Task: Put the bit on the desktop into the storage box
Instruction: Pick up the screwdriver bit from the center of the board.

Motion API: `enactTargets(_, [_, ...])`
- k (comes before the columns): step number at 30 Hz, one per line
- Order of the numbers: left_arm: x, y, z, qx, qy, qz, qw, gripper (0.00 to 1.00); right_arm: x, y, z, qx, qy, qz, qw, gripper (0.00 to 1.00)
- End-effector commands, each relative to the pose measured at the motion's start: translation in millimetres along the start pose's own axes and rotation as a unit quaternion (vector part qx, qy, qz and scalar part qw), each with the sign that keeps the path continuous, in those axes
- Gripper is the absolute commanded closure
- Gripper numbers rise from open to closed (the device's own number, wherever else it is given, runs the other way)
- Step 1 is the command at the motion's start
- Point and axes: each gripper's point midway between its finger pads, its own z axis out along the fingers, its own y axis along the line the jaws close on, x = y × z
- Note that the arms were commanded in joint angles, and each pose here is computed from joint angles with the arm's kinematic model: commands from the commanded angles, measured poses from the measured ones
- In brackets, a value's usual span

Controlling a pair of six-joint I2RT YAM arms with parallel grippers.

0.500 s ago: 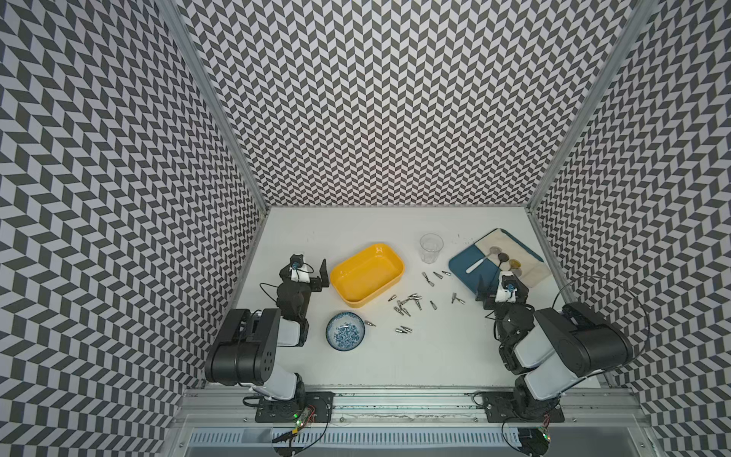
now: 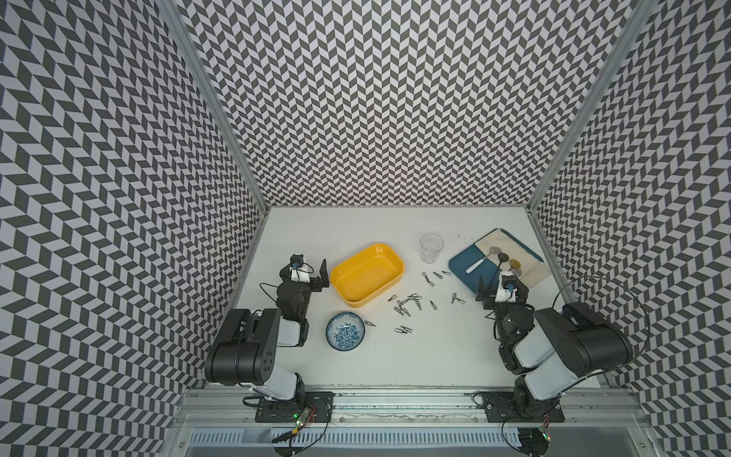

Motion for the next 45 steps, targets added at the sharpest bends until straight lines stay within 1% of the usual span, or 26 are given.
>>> enactTargets(1, [-2.6, 0.3, 3.3, 0.003, -0.003, 0.002, 1.0, 0.0, -52.5, -7.1, -3.2, 0.01, -0.107, 0.037, 0.994, 0.01])
enactTargets(7, [-2.5, 0.5, 3.8, 0.002, -0.002, 0.002, 1.0, 0.0, -48.1, -10.0, 7.3, 0.02, -0.09, 0.044, 0.995, 0.0])
enactTargets(9, [-1.9, 0.7, 3.9, 0.002, -0.001, 0.002, 1.0, 0.0, -40.9, -12.9, 19.4, 0.03, -0.066, 0.051, 0.996, 0.01])
enactTargets(12, [-2.8, 0.6, 3.6, 0.001, -0.003, 0.002, 1.0, 0.0, -34.1, -12.5, 35.2, 0.018, -0.039, 0.057, 0.997, 0.01])
enactTargets(15, [-2.8, 0.4, 3.7, 0.001, -0.003, 0.003, 1.0, 0.0, -32.4, -9.0, 38.4, 0.001, -0.033, 0.056, 0.998, 0.01])
enactTargets(17, [-2.9, 0.5, 3.3, -0.001, -0.003, 0.003, 1.0, 0.02, -32.8, -8.7, 39.2, 0.0, -0.033, 0.057, 0.998, 0.01])
enactTargets(19, [-7.5, 6.3, 5.8, -0.025, -0.004, 0.0, 1.0, 0.02, -35.2, -10.5, 37.4, 0.003, -0.038, 0.056, 0.998, 0.01])
enactTargets(20, [-13.5, 9.1, 11.4, -0.036, 0.005, -0.002, 0.999, 0.01, -39.6, -12.1, 35.3, 0.006, -0.046, 0.057, 0.997, 0.0])
enactTargets(21, [-19.2, 13.4, 19.7, -0.049, 0.027, -0.006, 0.998, 0.01, -42.1, -11.8, 36.3, 0.006, -0.043, 0.055, 0.998, 0.01])
enactTargets(22, [-24.4, 22.4, 29.3, -0.075, 0.056, -0.015, 0.995, 0.0, -46.8, -8.8, 41.3, 0.003, -0.035, 0.051, 0.998, 0.01])
enactTargets(23, [-35.7, 30.4, 37.0, -0.098, 0.071, -0.02, 0.992, 0.0, -60.1, -5.5, 49.8, -0.001, -0.031, 0.05, 0.998, 0.01])
enactTargets(24, [-42.6, 33.7, 42.0, -0.108, 0.089, -0.017, 0.99, 0.0, -69.5, -1.5, 53.0, -0.009, -0.024, 0.036, 0.999, 0.01])
enactTargets(25, [-52.4, 34.6, 45.8, -0.111, 0.102, -0.012, 0.988, 0.0, -81.6, 3.4, 55.3, -0.016, -0.017, 0.04, 0.999, 0.0])
enactTargets(27, [-72.5, 31.4, 45.8, -0.108, 0.108, -0.018, 0.988, 0.0, -103.8, 19.5, 60.3, -0.047, 0.006, 0.05, 0.998, 0.01])
enactTargets(29, [-92.6, 19.8, 38.3, -0.095, 0.109, -0.043, 0.989, 0.0, -121.8, 36.1, 62.7, -0.049, 0.048, 0.053, 0.996, 0.01])
enactTargets(31, [-105.5, 3.5, 28.6, -0.075, 0.112, -0.051, 0.99, 0.0, -127.9, 57.7, 60.7, -0.069, 0.091, 0.054, 0.992, 0.01])
enactTargets(33, [-110.2, -9.2, 19.0, -0.066, 0.127, -0.076, 0.987, 0.0, -125.3, 77.9, 56.3, -0.088, 0.137, 0.057, 0.985, 0.01])
enactTargets(34, [-111.5, -20.0, 14.2, -0.052, 0.136, -0.084, 0.986, 0.0, -121.9, 87.1, 54.0, -0.097, 0.165, 0.063, 0.98, 0.01])
enactTargets(36, [-110.0, -41.4, 4.7, -0.036, 0.155, -0.075, 0.984, 0.0, -116.3, 101.5, 49.5, -0.118, 0.213, 0.08, 0.967, 0.02])
enactTargets(39, [-108.9, -70.2, -10.0, -0.016, 0.182, -0.036, 0.982, 0.0, -99.1, 113.4, 42.3, -0.133, 0.305, 0.085, 0.939, 0.04])
enactTargets(40, [-110.2, -78.2, -15.1, -0.007, 0.192, -0.029, 0.981, 0.0, -93.2, 113.8, 40.2, -0.127, 0.334, 0.084, 0.93, 0.06])
enactTargets(42, [-116.3, -88.3, -23.6, 0.01, 0.201, -0.033, 0.979, 0.0, -80.8, 118.3, 36.2, -0.127, 0.383, 0.081, 0.911, 0.08])
enactTargets(43, [-120.9, -93.6, -27.7, 0.022, 0.201, -0.042, 0.978, 0.0, -74.8, 120.4, 33.9, -0.127, 0.408, 0.08, 0.901, 0.11])
enactTargets(44, [-124.2, -99.3, -31.3, 0.035, 0.201, -0.049, 0.978, 0.0, -68.9, 122.7, 31.7, -0.128, 0.429, 0.08, 0.891, 0.11])
enactTargets(45, [-128.2, -104.6, -35.6, 0.047, 0.2, -0.059, 0.977, 0.0, -56.6, 125.9, 25.8, -0.13, 0.458, 0.076, 0.876, 0.11])
